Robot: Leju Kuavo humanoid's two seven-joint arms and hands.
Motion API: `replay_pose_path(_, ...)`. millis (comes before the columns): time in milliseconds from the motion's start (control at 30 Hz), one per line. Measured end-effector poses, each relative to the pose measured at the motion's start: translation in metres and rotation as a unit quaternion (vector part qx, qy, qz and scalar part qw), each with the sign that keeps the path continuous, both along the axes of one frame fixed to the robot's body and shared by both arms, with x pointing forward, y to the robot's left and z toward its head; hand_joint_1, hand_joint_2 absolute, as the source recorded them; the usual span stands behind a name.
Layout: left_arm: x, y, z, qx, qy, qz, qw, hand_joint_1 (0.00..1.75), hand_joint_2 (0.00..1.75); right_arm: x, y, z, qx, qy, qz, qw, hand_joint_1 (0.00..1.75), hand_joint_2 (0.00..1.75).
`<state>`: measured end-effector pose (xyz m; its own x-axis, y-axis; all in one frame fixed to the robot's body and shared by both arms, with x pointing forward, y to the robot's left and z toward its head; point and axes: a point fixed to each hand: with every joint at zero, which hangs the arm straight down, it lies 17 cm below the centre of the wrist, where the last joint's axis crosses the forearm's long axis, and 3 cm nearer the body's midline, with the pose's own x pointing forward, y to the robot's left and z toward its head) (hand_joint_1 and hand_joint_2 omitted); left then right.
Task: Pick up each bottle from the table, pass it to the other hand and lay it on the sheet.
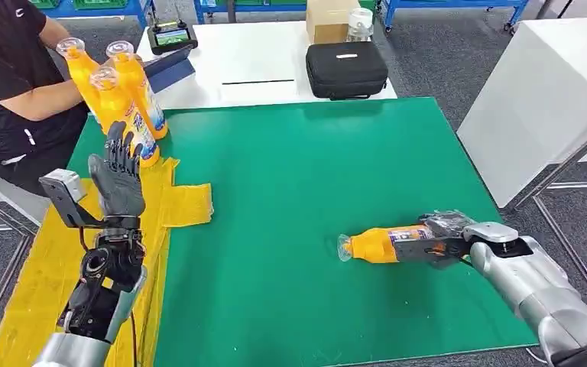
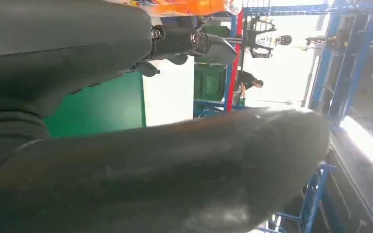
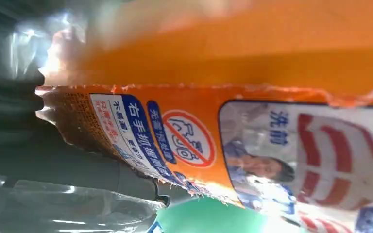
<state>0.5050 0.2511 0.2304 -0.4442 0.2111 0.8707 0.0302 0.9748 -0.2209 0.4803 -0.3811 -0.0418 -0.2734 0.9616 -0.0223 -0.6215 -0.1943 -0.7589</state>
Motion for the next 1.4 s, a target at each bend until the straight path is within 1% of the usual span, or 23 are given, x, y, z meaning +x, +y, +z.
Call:
replay_pose_path(167, 0.003, -0.001, 0.000, 0.001, 0.001, -0.001, 1.000, 0.00, 0.00, 0.000, 0.001, -0.001, 0.002, 0.002, -0.001, 1.000, 1.75, 1.75)
replay_pose_path(233, 0.004, -0.001, -0.001, -0.001, 0.002, -0.003, 1.000, 0.00, 0.00, 0.002, 0.003, 0.000, 0.013, -0.008, -0.008, 1.000, 1.75, 1.75)
replay_pose_path(267, 0.004, -0.001, -0.002, -0.006, 0.006, -0.008, 1.000, 0.00, 1.75, 0.003, 0.006, 0.002, 0.031, -0.017, -0.018, 0.999, 1.75, 1.75)
replay_pose_path(300, 0.005, -0.002, -0.005, -0.013, 0.013, -0.016, 1.000, 0.00, 1.75, 0.004, 0.010, 0.003, 0.058, -0.021, -0.031, 0.998, 1.75, 1.75)
replay_pose_path(367, 0.004, -0.005, -0.013, -0.031, 0.031, -0.039, 0.998, 0.00, 1.75, 0.004, 0.026, 0.011, 0.148, -0.025, -0.064, 0.987, 1.75, 1.75)
replay_pose_path(400, 0.003, -0.005, -0.018, -0.043, 0.041, -0.050, 0.997, 0.00, 1.75, 0.002, 0.040, 0.019, 0.212, -0.021, -0.079, 0.974, 1.75, 1.75)
replay_pose_path(433, 0.000, -0.005, -0.023, -0.054, 0.047, -0.060, 0.996, 0.00, 1.75, 0.001, 0.056, 0.029, 0.276, -0.017, -0.089, 0.957, 1.75, 1.75)
replay_pose_path(500, -0.009, -0.007, -0.033, -0.071, 0.056, -0.077, 0.993, 0.00, 1.75, -0.006, 0.086, 0.050, 0.388, -0.001, -0.100, 0.916, 1.75, 1.75)
replay_pose_path(533, -0.013, -0.008, -0.037, -0.075, 0.060, -0.082, 0.992, 0.00, 1.75, -0.005, 0.097, 0.064, 0.428, -0.004, -0.101, 0.898, 1.75, 1.75)
replay_pose_path(567, -0.016, -0.009, -0.041, -0.077, 0.064, -0.085, 0.991, 0.00, 1.75, -0.003, 0.102, 0.075, 0.449, -0.010, -0.100, 0.888, 1.75, 1.75)
replay_pose_path(700, -0.023, -0.010, -0.049, -0.082, 0.072, -0.088, 0.990, 0.00, 1.75, 0.004, 0.107, 0.109, 0.490, -0.040, -0.087, 0.867, 1.75, 1.75)
replay_pose_path(767, -0.026, -0.012, -0.048, -0.089, 0.071, -0.096, 0.989, 0.00, 1.75, 0.008, 0.112, 0.123, 0.504, -0.065, -0.075, 0.858, 1.75, 1.75)
replay_pose_path(800, -0.027, -0.013, -0.048, -0.095, 0.071, -0.101, 0.988, 0.00, 1.75, 0.010, 0.116, 0.132, 0.515, -0.077, -0.071, 0.851, 1.75, 1.75)
replay_pose_path(900, -0.035, -0.030, -0.048, -0.108, 0.074, -0.118, 0.984, 0.00, 1.75, 0.015, 0.144, 0.155, 0.554, -0.090, -0.061, 0.825, 1.75, 1.75)
replay_pose_path(1033, -0.045, -0.060, -0.040, -0.090, 0.066, -0.126, 0.986, 0.00, 1.75, 0.021, 0.189, 0.171, 0.586, -0.093, -0.055, 0.803, 1.75, 1.75)
replay_pose_path(1133, -0.048, -0.076, -0.032, -0.063, 0.053, -0.122, 0.989, 0.00, 1.75, 0.031, 0.222, 0.190, 0.606, -0.096, -0.046, 0.788, 1.75, 1.75)
replay_pose_path(1200, -0.048, -0.086, -0.026, -0.041, 0.043, -0.118, 0.991, 0.00, 1.75, 0.039, 0.242, 0.203, 0.614, -0.097, -0.043, 0.783, 1.75, 1.75)
replay_pose_path(1400, -0.046, -0.106, 0.001, -0.010, 0.008, -0.110, 0.994, 0.00, 1.75, 0.063, 0.324, 0.240, 0.610, -0.096, -0.043, 0.785, 1.75, 1.75)
